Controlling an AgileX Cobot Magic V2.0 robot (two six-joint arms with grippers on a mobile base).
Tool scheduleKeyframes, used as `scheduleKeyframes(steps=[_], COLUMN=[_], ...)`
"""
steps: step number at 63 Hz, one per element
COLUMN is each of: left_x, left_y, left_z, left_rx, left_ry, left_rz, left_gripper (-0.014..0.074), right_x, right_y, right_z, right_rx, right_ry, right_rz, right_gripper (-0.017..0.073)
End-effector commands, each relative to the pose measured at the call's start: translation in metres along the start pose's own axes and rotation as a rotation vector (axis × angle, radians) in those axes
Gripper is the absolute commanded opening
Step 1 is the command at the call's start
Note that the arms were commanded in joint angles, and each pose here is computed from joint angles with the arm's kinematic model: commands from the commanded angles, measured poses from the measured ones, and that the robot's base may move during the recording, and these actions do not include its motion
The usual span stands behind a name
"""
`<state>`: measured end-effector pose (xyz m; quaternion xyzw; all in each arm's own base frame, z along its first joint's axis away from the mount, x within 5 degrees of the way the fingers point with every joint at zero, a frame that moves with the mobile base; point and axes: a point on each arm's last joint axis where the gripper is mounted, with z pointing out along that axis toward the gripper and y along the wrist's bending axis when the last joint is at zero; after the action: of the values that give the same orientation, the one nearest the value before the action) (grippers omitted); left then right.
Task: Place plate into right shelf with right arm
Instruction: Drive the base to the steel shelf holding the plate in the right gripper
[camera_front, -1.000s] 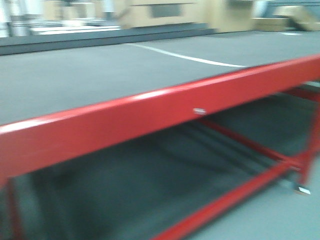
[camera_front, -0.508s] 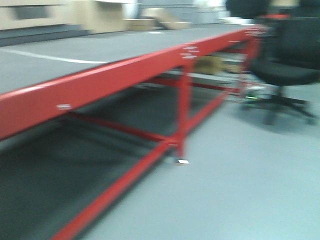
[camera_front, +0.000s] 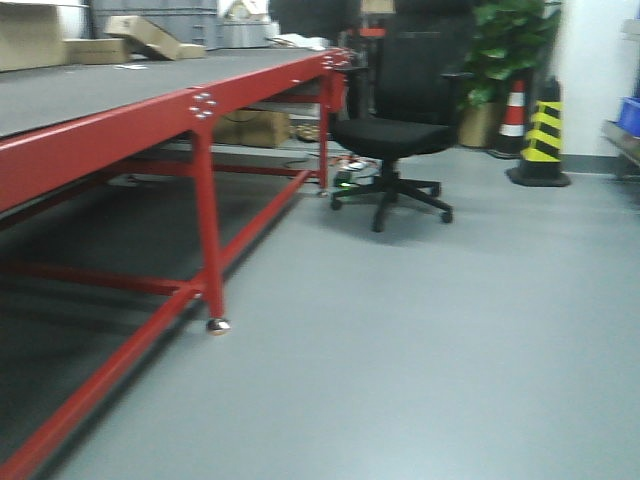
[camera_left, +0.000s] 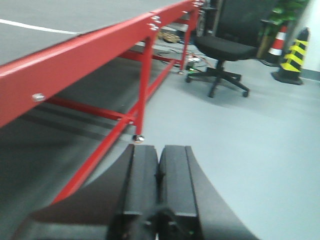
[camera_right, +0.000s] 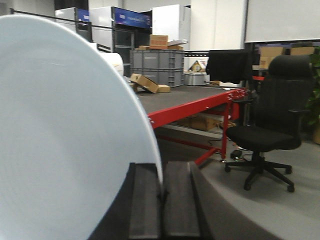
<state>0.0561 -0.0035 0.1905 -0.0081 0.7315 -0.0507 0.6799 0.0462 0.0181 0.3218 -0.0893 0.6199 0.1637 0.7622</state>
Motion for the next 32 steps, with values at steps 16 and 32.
scheduleKeyframes(steps=[16, 32], left_x=[-0.0045, -0.0045], left_y=[-0.0008, -0.0008], left_z=[0.0, 0.0], left_rx=[0.015, 0.015], left_ry=[-0.078, -0.078], left_rz=[-0.008, -0.008], left_gripper=[-0.0047, -0.0047], right_x=[-0.0177, -0.0177], right_y=[-0.0011, -0.0011], right_z=[0.0001, 0.0001], right_rx=[0.019, 0.019], right_ry=[-0.111, -0.111], right_rz=[-0.006, -0.006], right_gripper=[0.0056, 0.0056])
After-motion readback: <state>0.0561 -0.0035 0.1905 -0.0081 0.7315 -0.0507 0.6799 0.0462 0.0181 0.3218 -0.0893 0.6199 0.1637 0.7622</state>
